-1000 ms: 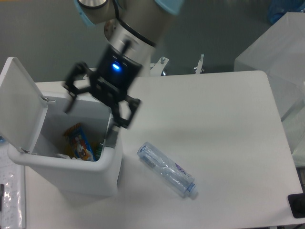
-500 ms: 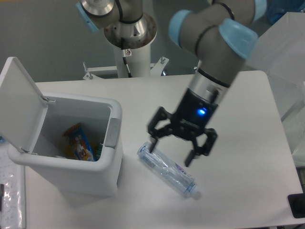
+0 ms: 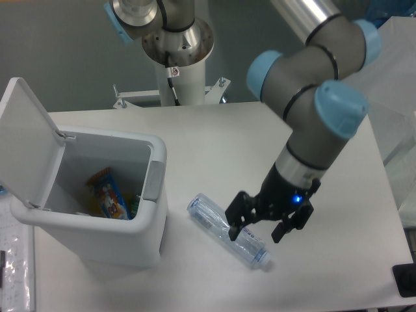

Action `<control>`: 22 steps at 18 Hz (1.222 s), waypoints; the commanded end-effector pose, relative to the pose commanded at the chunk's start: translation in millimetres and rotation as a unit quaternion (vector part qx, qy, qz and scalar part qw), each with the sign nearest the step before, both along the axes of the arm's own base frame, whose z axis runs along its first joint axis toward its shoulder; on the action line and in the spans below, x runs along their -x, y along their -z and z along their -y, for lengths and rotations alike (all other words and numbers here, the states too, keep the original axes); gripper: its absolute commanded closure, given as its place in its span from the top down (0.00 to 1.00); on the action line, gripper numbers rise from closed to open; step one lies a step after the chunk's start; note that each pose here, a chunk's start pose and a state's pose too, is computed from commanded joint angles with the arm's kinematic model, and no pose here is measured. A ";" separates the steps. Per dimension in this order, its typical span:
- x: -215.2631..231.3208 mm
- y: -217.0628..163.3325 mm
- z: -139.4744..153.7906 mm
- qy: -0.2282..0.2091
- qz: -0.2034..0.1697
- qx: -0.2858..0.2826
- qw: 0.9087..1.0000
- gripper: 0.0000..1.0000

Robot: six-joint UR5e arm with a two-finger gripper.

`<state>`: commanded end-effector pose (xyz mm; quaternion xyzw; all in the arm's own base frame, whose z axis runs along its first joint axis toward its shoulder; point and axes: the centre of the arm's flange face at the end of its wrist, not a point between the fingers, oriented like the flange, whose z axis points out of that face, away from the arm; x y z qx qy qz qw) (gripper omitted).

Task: Place the trash in the trash can
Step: 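Move the gripper back and lower it to the clear bottle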

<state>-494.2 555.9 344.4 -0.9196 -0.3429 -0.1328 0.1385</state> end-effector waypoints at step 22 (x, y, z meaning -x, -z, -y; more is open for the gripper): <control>0.2 129.3 -11.4 -0.161 0.037 0.194 0.967 1.00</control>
